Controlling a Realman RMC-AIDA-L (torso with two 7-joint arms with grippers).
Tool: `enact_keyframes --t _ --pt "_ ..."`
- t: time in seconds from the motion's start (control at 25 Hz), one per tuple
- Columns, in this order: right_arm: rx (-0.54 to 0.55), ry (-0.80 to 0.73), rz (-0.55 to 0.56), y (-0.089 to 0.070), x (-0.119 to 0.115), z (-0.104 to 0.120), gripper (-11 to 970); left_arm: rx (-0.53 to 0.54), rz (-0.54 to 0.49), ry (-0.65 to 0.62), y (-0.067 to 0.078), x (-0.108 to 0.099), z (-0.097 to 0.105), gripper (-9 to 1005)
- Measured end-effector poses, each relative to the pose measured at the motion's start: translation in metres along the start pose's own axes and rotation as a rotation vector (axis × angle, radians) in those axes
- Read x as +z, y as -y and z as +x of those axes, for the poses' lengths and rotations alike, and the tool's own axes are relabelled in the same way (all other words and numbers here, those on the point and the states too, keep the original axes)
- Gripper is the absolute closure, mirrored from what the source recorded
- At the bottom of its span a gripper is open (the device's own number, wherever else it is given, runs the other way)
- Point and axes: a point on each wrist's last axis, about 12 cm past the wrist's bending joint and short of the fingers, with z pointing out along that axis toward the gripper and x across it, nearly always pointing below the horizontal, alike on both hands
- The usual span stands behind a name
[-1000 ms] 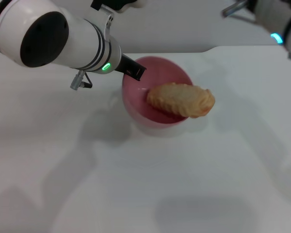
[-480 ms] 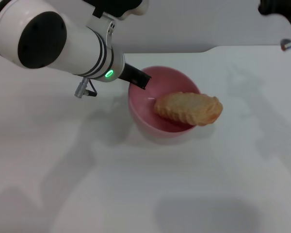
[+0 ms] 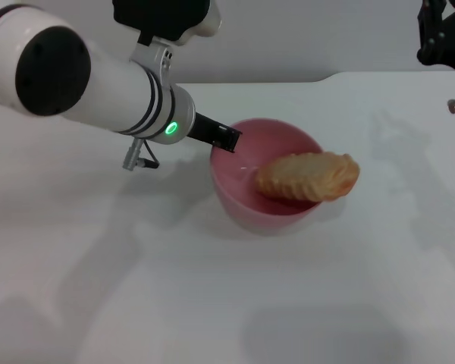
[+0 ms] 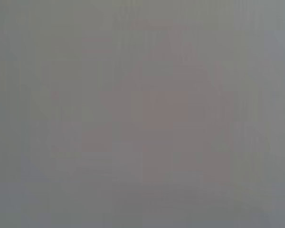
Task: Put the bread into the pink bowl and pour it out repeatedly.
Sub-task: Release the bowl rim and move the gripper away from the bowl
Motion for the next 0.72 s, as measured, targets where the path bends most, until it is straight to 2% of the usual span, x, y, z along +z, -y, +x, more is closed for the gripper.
enact_keyframes --t 0.32,0.72 --pt "0.003 -0.033 -0.011 -0.002 0.000 0.009 786 -0.032 0.005 0.047 -0.006 0.007 0.008 953" --pt "0.004 -0.036 -0.018 -0.003 0.002 0.010 766 -0.062 -0.022 0.014 -0.018 0.018 0.023 954"
